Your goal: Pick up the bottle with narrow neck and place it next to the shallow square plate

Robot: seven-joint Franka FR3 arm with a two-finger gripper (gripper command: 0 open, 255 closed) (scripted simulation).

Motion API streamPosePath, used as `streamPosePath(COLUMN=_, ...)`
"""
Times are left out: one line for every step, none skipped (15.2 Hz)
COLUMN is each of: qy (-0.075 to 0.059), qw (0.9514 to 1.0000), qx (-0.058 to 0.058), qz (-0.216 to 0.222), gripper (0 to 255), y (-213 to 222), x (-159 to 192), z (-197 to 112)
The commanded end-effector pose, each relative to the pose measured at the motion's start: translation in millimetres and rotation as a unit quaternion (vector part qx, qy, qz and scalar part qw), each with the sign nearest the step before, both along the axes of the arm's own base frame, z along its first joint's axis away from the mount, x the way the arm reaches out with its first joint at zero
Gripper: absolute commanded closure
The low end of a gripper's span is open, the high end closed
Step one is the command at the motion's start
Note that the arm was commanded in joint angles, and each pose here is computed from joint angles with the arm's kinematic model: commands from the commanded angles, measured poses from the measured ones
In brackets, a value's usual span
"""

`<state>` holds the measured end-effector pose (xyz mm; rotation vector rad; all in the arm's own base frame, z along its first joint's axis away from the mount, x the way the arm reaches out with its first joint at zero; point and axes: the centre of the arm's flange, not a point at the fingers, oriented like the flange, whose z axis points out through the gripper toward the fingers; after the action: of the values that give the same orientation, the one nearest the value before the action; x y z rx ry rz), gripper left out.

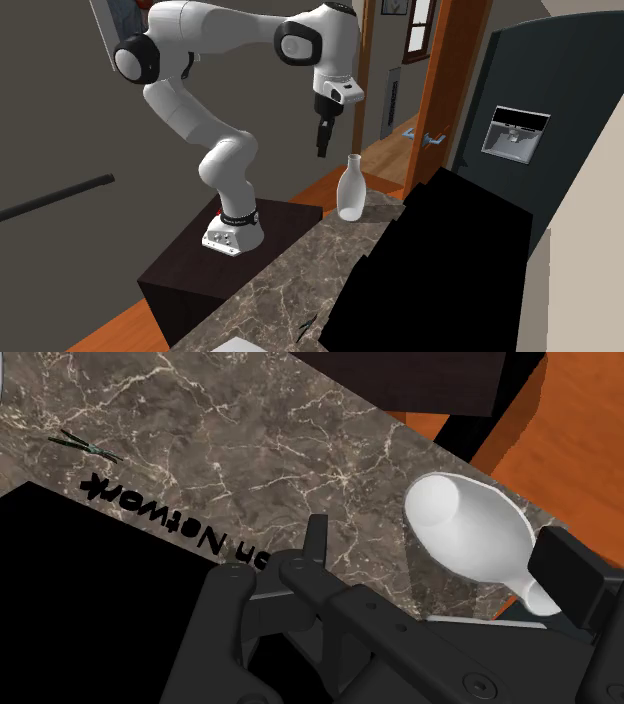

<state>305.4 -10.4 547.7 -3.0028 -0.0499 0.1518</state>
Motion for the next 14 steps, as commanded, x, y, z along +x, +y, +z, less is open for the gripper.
streamPosePath(qy=0.000, qw=1.0000, qx=0.000, qz=0.000, gripper=0, y=0.0, x=0.0, z=0.0)
streamPosePath(qy=-0.003, qw=1.0000, qx=-0.004, qz=-0.004, gripper=0, y=12.1, x=3.9, z=-5.1)
streamPosePath(qy=-0.005, qw=0.9999, qx=-0.008, qz=-0.008, gripper=0, y=24.2, x=8.0, z=-10.3)
streamPosePath(qy=-0.008, qw=0.9998, qx=-0.012, qz=-0.011, gripper=0, y=36.2, x=12.1, z=-15.6)
streamPosePath(qy=-0.011, qw=0.9997, qx=-0.016, qz=-0.015, gripper=0, y=48.2, x=16.4, z=-21.0)
streamPosePath(qy=-0.013, qw=0.9995, qx=-0.020, qz=-0.019, gripper=0, y=60.0, x=20.8, z=-26.4)
streamPosePath(qy=-0.016, qw=0.9993, qx=-0.024, qz=-0.023, gripper=0, y=71.8, x=25.3, z=-31.9)
streamPosePath(qy=-0.019, qw=0.9991, qx=-0.028, qz=-0.027, gripper=0, y=83.5, x=29.9, z=-37.5)
streamPosePath(qy=-0.021, qw=0.9988, qx=-0.032, qz=-0.030, gripper=0, y=95.1, x=34.7, z=-43.1)
streamPosePath(qy=-0.024, qw=0.9985, qx=-0.036, qz=-0.034, gripper=0, y=106.6, x=39.5, z=-48.8)
streamPosePath(qy=-0.026, qw=0.9981, qx=-0.040, qz=-0.038, gripper=0, y=118.1, x=44.5, z=-54.6)
streamPosePath(qy=-0.029, qw=0.9977, qx=-0.044, qz=-0.042, gripper=0, y=129.4, x=49.6, z=-60.4)
streamPosePath(qy=-0.032, qw=0.9973, qx=-0.049, qz=-0.046, gripper=0, y=140.7, x=54.9, z=-66.3)
streamPosePath(qy=-0.034, qw=0.9968, qx=-0.053, qz=-0.049, gripper=0, y=151.9, x=60.2, z=-72.3)
